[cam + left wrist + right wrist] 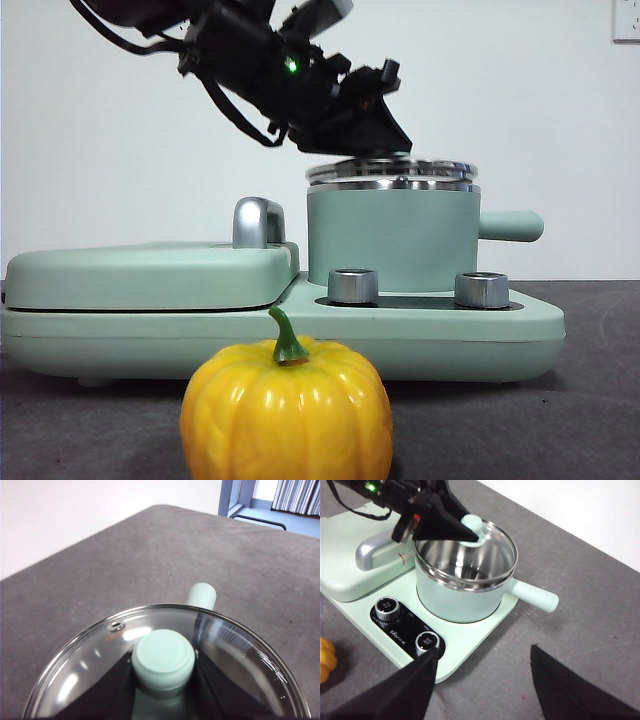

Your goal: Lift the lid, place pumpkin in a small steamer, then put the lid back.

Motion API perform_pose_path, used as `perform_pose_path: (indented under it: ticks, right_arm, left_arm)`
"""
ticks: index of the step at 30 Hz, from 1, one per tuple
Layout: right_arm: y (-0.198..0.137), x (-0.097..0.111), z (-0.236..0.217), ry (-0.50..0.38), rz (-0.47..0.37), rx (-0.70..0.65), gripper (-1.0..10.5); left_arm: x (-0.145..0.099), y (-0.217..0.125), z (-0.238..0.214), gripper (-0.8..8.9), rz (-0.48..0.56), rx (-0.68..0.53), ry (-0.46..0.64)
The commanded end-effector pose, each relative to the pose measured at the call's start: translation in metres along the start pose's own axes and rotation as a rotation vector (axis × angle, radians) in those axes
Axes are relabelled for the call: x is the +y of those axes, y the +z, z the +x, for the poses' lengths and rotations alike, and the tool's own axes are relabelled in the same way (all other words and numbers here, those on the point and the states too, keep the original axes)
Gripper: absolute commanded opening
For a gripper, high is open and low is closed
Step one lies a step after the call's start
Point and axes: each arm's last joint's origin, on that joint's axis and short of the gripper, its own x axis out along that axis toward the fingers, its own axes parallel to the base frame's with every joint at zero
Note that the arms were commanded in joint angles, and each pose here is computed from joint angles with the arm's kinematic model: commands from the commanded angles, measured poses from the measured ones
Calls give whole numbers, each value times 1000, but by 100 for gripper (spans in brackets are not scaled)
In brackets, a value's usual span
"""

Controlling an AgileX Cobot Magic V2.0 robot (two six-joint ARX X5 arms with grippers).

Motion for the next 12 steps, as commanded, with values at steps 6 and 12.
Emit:
perform_pose_path:
  ticks: [6, 12]
  right_arm:
    - [5, 0, -3, -2, 5, -24, 294]
    - [3, 2, -3, 47, 0, -12, 294]
  left_arm:
    - [-7, 45, -34, 7, -17, -78, 1]
    - [-12, 65, -76, 10, -83, -14, 63]
